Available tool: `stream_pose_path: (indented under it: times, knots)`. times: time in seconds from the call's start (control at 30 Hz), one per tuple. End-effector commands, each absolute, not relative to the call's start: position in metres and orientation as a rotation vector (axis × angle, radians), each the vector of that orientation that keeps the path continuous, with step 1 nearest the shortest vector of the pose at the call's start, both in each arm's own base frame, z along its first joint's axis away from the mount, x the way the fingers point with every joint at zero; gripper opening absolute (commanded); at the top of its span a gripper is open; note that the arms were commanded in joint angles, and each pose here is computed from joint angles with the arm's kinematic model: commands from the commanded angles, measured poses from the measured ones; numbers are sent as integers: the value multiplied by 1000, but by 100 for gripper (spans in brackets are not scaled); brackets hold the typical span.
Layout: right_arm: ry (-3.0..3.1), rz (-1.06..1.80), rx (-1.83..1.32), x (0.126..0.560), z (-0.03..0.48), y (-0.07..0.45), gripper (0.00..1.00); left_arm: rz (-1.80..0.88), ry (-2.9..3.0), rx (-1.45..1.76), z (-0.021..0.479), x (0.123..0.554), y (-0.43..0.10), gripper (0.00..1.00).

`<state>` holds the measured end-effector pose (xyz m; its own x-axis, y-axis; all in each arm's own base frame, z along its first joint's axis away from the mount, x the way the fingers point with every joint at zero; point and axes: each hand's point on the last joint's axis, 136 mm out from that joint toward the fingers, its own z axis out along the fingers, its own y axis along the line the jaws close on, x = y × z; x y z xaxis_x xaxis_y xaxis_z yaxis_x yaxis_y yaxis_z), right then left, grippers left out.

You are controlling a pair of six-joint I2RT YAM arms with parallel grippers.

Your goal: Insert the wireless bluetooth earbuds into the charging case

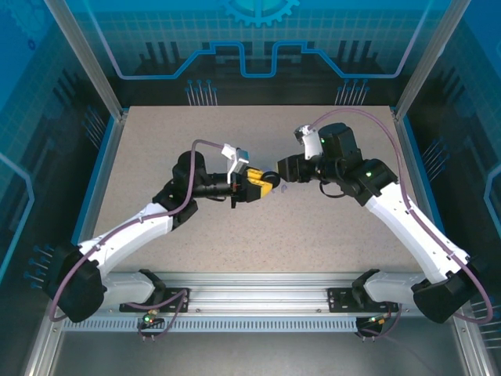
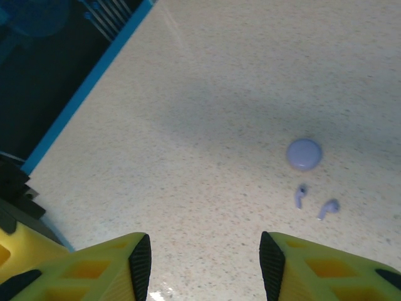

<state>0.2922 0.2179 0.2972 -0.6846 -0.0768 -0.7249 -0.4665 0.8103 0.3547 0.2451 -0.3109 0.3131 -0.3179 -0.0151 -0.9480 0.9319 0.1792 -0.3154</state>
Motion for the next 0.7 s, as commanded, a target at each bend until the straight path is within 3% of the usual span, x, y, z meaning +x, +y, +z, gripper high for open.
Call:
stream_pose_path:
  times: [0.0,0.67]
  knots:
    - [2296,558,-300,299,293,196,52,-1258,1622,802,309,269,-307,13]
    - [2344,476,-167,299,275,161,53,-1101,2138,205,195,380,-247,12]
